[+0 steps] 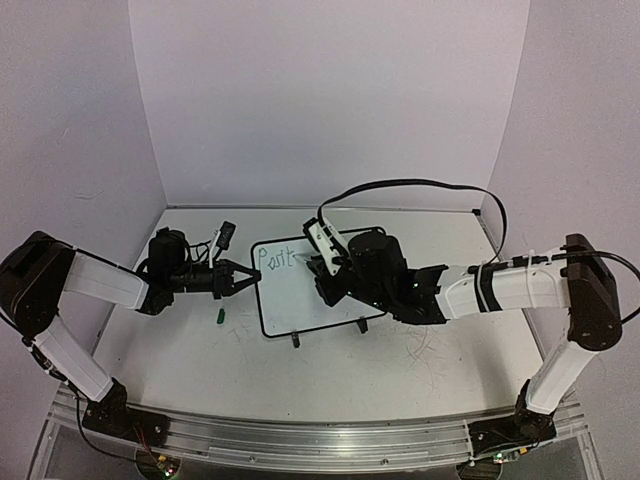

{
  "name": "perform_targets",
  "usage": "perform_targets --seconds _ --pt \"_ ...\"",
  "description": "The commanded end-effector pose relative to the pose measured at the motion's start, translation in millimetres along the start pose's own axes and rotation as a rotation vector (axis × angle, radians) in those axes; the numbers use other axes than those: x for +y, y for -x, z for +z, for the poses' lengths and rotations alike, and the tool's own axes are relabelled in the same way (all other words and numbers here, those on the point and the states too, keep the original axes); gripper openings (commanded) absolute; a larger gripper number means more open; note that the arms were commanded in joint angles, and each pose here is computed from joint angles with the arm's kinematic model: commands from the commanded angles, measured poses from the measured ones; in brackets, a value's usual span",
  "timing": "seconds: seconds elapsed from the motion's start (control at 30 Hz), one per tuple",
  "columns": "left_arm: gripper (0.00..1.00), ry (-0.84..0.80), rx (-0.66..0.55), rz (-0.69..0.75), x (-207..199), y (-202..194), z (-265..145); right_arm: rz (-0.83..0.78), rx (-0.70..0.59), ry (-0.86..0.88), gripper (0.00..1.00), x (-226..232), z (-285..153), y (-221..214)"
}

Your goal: Write a sentence on the whiteboard

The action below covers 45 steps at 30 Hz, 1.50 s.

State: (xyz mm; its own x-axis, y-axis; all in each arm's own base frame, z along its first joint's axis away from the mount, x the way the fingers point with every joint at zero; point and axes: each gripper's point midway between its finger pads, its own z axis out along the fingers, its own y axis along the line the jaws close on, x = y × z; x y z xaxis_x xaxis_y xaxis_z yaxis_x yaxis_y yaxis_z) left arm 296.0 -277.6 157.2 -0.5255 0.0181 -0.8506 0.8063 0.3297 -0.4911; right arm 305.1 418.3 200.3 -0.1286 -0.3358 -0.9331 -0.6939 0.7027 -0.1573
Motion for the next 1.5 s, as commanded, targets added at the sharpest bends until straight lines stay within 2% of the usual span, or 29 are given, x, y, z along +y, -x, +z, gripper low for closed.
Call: perform_targets --seconds 0.0,0.9,1.17,1.33,1.47 --pt "0.00 -0.025 -0.061 0.110 -13.6 23.1 -3.9 0.015 -0.007 -0.029 0.00 -6.8 -0.5 7.4" --pt "0.00 -0.020 -0.061 0.108 -13.1 22.5 -4.4 0.042 0.044 0.012 0.00 0.4 -5.2 -13.7" --pt "0.00 -0.017 -0.058 0.105 -11.6 21.0 -3.8 0.049 -0.013 0.020 0.00 -1.2 -10.1 13.5" --pt "0.00 -0.013 -0.058 0.105 -10.9 20.8 -3.9 0.070 -0.106 0.066 0.00 -4.0 -41.9 41.7" --pt "0.00 -0.011 -0.058 0.106 -10.6 20.7 -3.9 0.048 -0.089 0.027 0.00 -12.4 -42.0 32.1"
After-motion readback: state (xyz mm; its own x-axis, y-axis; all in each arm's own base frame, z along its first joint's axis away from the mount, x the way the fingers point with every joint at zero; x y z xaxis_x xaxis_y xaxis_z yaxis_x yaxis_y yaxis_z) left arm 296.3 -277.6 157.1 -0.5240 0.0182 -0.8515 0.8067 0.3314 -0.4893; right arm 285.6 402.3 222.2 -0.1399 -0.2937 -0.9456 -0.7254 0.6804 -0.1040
